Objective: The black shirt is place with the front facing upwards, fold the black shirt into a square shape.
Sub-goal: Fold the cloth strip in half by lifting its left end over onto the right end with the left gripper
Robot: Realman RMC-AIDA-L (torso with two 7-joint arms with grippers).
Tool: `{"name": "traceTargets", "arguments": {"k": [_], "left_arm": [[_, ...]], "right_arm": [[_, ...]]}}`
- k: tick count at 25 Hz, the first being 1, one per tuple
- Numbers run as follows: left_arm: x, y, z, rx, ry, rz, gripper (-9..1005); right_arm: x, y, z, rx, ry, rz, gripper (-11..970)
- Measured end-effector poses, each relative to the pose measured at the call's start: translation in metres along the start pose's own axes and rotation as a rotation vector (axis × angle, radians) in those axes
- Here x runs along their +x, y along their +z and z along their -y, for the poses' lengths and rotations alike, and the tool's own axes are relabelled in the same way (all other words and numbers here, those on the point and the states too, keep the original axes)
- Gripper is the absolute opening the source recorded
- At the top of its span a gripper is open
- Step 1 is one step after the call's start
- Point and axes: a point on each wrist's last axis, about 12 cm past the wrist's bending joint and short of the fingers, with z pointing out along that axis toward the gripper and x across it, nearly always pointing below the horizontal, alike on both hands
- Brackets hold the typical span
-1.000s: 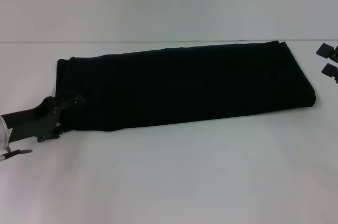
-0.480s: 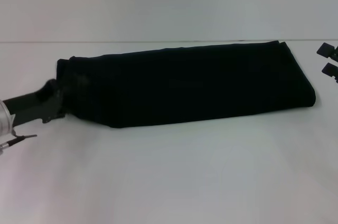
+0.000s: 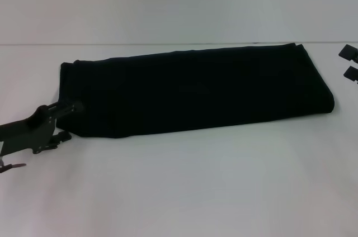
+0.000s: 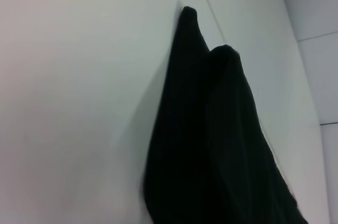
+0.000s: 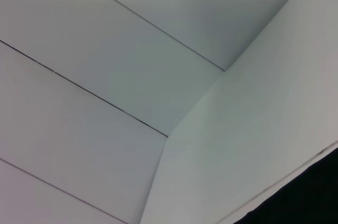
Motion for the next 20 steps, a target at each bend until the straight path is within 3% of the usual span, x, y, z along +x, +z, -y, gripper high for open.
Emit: {"name": "traceTargets", "arguments": {"k": [12,20], "left_arm": [[-0.008,0.023,0.011,-0.072,0.029,0.018,895],[-0.007,0.027,0.022,-0.020,0.055,0.029,892]], "right_arm": [[0.000,-0.001,0.000,0.000,0.001,0.003,941],[0.000,-0.001,0.000,-0.001,0.003,0.007,941]]}}
